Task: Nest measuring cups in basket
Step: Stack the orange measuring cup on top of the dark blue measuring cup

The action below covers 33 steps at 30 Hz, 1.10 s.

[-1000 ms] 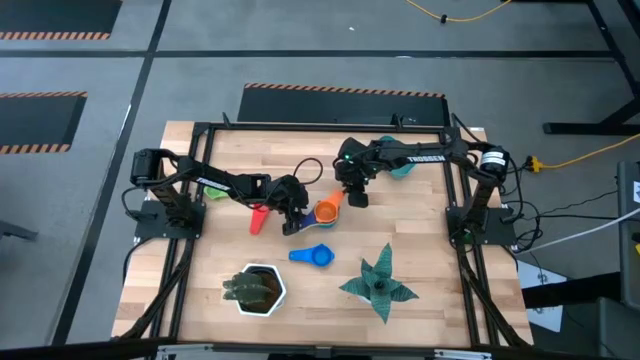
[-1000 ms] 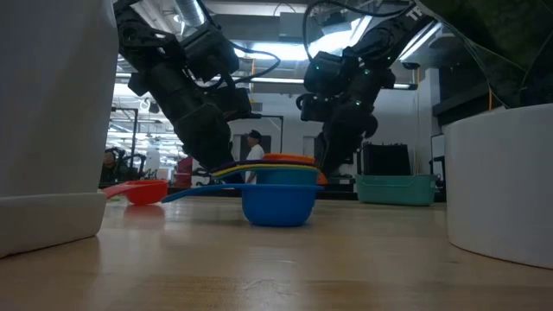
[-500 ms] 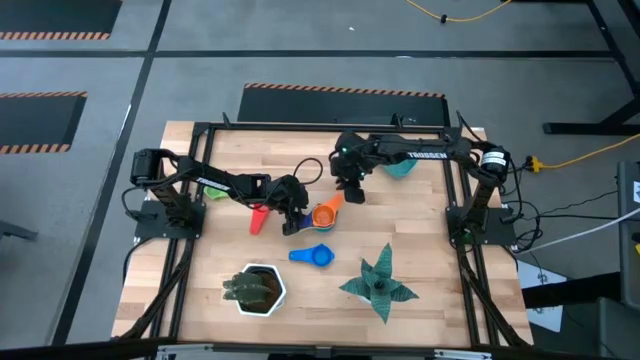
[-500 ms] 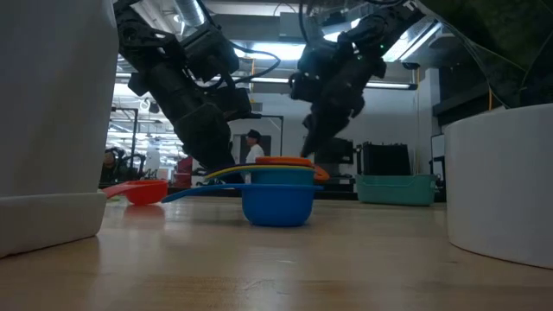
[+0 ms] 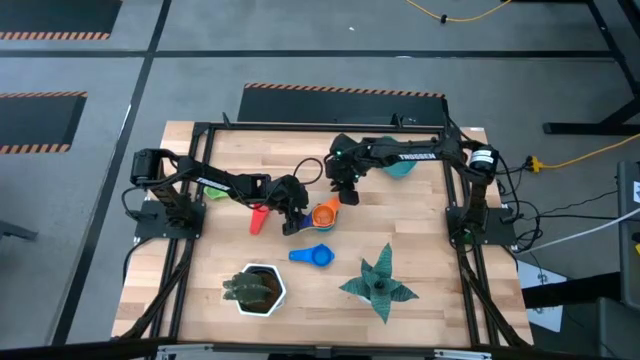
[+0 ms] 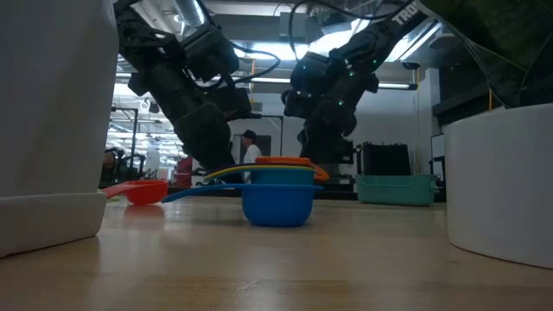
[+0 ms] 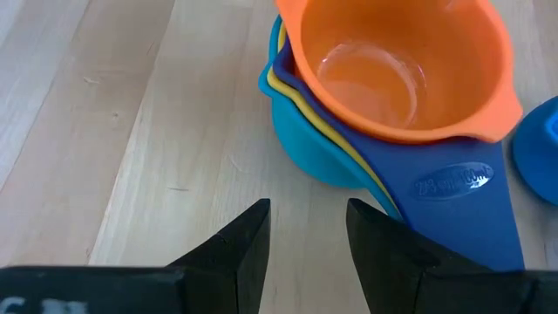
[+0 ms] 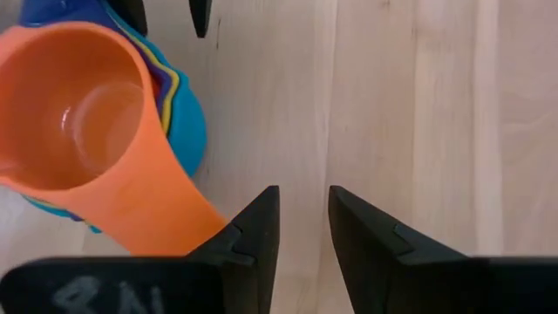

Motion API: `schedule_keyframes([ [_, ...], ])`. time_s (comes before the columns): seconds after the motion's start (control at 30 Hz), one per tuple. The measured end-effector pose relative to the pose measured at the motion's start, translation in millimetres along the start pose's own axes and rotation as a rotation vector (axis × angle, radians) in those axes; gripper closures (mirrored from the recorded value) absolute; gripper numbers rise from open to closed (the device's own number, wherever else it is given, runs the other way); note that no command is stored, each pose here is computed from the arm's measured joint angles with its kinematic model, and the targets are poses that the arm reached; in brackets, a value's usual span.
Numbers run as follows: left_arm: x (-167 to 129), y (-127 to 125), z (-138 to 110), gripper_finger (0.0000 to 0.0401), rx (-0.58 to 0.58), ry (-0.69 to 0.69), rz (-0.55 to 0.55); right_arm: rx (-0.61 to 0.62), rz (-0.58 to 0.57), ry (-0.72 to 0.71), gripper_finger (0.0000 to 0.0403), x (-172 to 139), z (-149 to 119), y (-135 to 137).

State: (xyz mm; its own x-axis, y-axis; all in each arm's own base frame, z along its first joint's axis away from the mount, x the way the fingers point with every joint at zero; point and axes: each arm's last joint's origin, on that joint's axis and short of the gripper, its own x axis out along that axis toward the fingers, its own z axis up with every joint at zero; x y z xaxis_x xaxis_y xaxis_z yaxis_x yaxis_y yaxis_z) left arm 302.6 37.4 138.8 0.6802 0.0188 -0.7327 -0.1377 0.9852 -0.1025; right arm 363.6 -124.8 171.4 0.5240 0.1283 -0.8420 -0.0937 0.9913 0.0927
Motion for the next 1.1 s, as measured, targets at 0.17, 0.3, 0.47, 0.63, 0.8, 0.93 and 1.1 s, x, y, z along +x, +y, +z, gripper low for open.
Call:
schedule_keyframes([
  [0.17,0,0,0,0.0255,0.0,0.0,0.0,0.017,0.027,0.052,0.0297,0,-5,3],
  [0.3,0,0,0,0.0255,0.0,0.0,0.0,0.041,0.057,0.119,0.0297,0,-11,9],
  [0.47,0,0,0,0.0255,0.0,0.0,0.0,0.066,0.084,0.181,0.0297,1,-15,16],
  [0.63,0,-5,0,0.0255,0.01,0.002,-0.01,0.07,0.101,0.215,0.0297,1,-17,22],
  [0.8,1,-14,-1,0.0255,0.029,0.005,-0.031,0.106,0.13,0.226,0.0297,2,-16,28],
  [0.93,1,-20,-2,0.0255,0.025,0.007,-0.045,0.115,0.211,0.217,0.0297,3,-15,34],
  [1.1,1,-26,-3,0.0255,0.014,0.01,-0.058,0.164,0.248,0.253,0.0297,4,-16,44],
])
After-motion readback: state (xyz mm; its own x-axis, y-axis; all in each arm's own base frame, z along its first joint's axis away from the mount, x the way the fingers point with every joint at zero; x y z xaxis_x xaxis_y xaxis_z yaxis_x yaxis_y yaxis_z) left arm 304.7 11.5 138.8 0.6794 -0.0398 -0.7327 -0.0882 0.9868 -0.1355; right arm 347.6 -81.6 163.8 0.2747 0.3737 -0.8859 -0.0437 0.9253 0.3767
